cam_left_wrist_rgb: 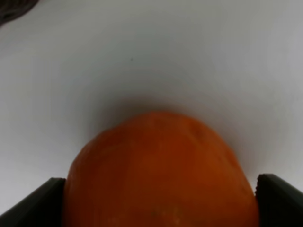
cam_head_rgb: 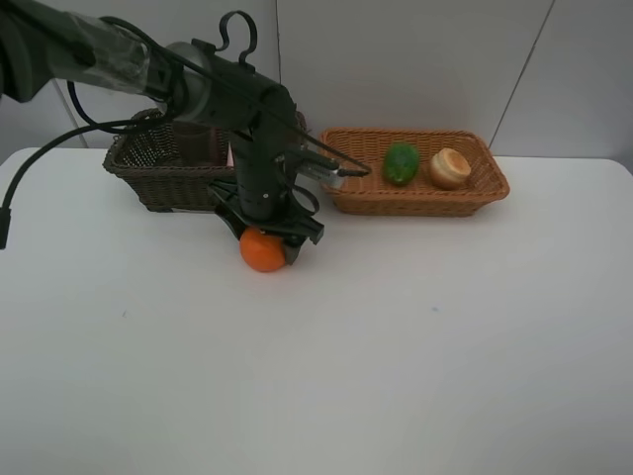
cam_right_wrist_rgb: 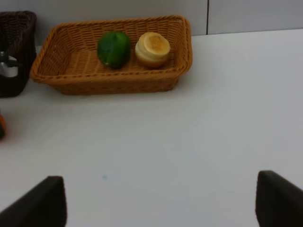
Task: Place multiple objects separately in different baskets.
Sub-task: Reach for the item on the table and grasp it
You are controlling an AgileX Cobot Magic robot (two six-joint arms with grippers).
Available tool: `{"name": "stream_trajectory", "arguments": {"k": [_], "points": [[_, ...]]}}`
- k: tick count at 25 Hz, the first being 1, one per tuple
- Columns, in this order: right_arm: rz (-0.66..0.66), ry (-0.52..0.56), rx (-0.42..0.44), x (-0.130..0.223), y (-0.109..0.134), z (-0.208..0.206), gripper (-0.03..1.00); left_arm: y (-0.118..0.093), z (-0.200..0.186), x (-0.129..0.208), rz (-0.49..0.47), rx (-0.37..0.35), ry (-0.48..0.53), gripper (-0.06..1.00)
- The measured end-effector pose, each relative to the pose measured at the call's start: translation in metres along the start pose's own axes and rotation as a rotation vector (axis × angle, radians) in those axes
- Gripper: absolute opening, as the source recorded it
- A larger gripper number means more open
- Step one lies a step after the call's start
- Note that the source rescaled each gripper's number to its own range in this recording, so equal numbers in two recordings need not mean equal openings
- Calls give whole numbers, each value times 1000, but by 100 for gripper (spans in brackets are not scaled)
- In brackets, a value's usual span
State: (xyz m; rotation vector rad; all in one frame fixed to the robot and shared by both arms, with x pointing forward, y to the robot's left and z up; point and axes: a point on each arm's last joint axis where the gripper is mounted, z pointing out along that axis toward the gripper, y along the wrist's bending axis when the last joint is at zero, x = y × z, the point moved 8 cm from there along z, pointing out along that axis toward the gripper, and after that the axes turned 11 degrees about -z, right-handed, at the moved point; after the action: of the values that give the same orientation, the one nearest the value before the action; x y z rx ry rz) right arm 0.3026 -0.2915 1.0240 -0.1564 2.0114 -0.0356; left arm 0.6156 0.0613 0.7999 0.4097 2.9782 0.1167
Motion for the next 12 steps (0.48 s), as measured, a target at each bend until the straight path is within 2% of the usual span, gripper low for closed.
{"name": "stream_trajectory", "arguments": {"k": [12], "points": [[0,0,0,0,0,0,82,-1,1,-1,2,3,-5,100]]}}
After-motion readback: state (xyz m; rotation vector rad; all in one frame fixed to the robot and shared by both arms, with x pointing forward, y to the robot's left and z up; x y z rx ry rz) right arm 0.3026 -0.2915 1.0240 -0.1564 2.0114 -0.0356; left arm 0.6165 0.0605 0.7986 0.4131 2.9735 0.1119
